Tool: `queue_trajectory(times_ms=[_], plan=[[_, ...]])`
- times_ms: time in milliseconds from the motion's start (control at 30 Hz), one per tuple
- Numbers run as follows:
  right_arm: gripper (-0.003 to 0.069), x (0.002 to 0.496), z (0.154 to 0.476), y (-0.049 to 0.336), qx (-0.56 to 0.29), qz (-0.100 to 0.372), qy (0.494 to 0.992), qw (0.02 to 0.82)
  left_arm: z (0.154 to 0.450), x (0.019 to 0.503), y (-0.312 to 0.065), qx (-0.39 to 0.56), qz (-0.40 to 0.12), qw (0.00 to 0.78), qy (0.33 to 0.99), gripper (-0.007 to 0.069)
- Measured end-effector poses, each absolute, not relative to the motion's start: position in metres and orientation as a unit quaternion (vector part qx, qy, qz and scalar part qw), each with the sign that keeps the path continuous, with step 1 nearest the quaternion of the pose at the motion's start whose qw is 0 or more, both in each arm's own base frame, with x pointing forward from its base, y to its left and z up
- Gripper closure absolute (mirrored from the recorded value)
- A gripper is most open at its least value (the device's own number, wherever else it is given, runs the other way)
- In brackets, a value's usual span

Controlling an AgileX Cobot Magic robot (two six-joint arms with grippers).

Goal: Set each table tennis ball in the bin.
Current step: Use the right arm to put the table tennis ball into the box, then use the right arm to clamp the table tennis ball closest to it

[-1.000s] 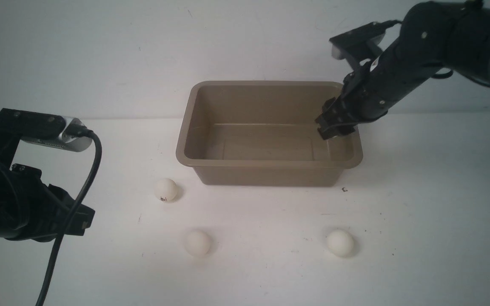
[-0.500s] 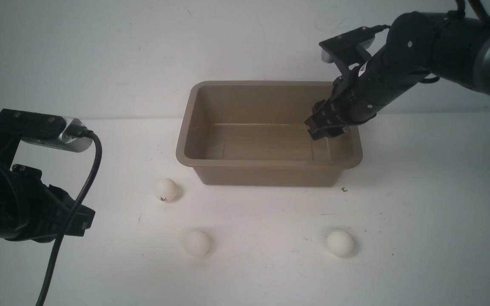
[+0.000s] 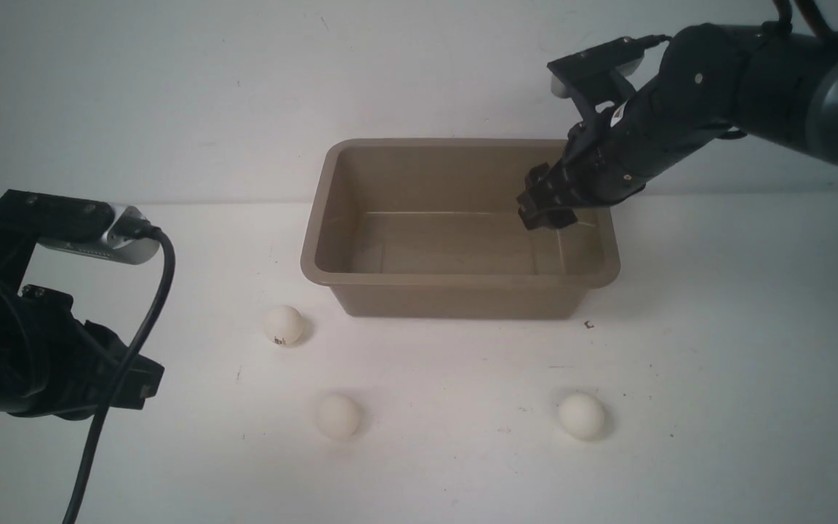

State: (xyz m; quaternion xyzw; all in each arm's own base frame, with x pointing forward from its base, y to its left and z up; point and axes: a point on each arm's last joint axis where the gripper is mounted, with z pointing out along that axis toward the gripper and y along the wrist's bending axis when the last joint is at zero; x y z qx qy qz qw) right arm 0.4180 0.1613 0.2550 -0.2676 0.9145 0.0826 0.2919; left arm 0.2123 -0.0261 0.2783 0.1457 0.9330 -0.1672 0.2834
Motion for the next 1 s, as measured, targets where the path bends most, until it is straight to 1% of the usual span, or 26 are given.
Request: queue_trajectory(times_ms=[100, 233, 333, 400, 467, 533, 567, 600, 667, 767, 967, 1000], plan=[[0.0218, 0.408, 0.267, 0.157, -0.289, 0.075, 0.914, 0.276, 0.278, 0.212, -0.026, 0.146, -0.167, 0.283, 0.933, 0.0629], [0.0291, 0.376, 0.317, 0.146, -0.31, 0.069, 0.907, 0.275, 0.278, 0.212, -0.026, 0.146, -0.167, 0.283, 0.933, 0.0629], [0.0325, 0.353, 0.343, 0.141, -0.315, 0.081, 0.906, 0.269, 0.278, 0.212, -0.026, 0.146, -0.167, 0.283, 0.933, 0.0629], [0.0335, 0.34, 0.35, 0.139, -0.314, 0.099, 0.908, 0.26, 0.278, 0.212, -0.026, 0.146, -0.167, 0.283, 0.933, 0.0629], [0.0338, 0.328, 0.343, 0.139, -0.31, 0.12, 0.912, 0.239, 0.278, 0.212, -0.026, 0.146, -0.167, 0.283, 0.933, 0.0629], [0.034, 0.319, 0.327, 0.138, -0.306, 0.133, 0.918, 0.213, 0.278, 0.212, -0.026, 0.146, -0.167, 0.283, 0.933, 0.0629], [0.034, 0.312, 0.31, 0.136, -0.301, 0.136, 0.923, 0.196, 0.278, 0.212, -0.026, 0.146, -0.167, 0.283, 0.933, 0.0629], [0.034, 0.311, 0.306, 0.135, -0.298, 0.135, 0.924, 0.197, 0.278, 0.212, -0.026, 0.146, -0.167, 0.283, 0.933, 0.0629], [0.0341, 0.303, 0.277, 0.131, -0.287, 0.129, 0.931, 0.185, 0.278, 0.212, -0.026, 0.146, -0.168, 0.283, 0.933, 0.0629], [0.0341, 0.299, 0.253, 0.129, -0.271, 0.129, 0.936, 0.185, 0.278, 0.212, -0.026, 0.146, -0.168, 0.282, 0.933, 0.0629], [0.0322, 0.302, 0.238, 0.131, -0.255, 0.139, 0.94, 0.18, 0.278, 0.212, -0.026, 0.146, -0.168, 0.282, 0.933, 0.0629], [0.0309, 0.305, 0.232, 0.132, -0.254, 0.138, 0.941, 0.174, 0.278, 0.212, -0.026, 0.146, -0.168, 0.281, 0.933, 0.0629]])
